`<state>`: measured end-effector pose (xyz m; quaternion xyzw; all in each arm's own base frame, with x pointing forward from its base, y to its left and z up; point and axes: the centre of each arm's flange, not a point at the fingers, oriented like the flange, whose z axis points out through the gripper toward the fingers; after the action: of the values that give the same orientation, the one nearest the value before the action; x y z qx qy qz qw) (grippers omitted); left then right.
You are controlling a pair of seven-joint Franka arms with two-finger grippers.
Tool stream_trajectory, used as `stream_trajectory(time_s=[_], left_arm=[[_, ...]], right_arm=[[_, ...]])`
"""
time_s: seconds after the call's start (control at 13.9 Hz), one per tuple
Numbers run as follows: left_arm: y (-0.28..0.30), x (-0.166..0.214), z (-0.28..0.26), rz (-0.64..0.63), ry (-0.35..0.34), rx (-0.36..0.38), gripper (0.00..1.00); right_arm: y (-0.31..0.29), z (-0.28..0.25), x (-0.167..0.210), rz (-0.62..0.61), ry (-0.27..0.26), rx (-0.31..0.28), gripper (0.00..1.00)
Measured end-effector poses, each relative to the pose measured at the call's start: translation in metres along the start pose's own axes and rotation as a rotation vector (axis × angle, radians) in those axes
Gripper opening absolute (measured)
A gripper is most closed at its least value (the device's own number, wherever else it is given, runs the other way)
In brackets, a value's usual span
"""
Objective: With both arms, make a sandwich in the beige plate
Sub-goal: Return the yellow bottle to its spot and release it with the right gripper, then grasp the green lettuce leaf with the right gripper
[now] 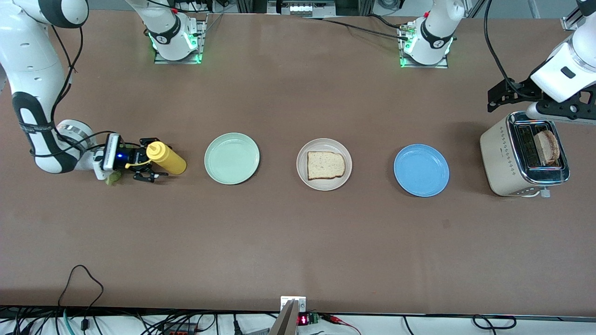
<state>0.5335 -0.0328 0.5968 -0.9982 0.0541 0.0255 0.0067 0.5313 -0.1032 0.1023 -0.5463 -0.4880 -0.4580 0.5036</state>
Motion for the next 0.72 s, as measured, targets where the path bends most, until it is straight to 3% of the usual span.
stream_trajectory(time_s=[0.22, 0.43, 0.57, 0.72], left_arm=[[0.0, 0.0, 0.0, 0.0, 0.0, 0.0, 1.0], [0.0, 0.0, 0.0, 0.0, 0.0, 0.0, 1.0], [0.0, 0.0, 0.0, 0.0, 0.0, 0.0, 1.0], [0.0, 0.0, 0.0, 0.0, 0.0, 0.0, 1.0]], right_arm=[[-0.006, -0.036, 0.004, 0.046, -0.031, 0.026, 1.0], [-0.004, -0.068, 0.021, 0.18, -0.121, 0.048, 1.0], [0.008, -0.088, 0.057, 0.26, -0.249, 0.062, 1.0], [0.021, -0.105, 0.106, 0.337, -0.426, 0.042, 1.0]])
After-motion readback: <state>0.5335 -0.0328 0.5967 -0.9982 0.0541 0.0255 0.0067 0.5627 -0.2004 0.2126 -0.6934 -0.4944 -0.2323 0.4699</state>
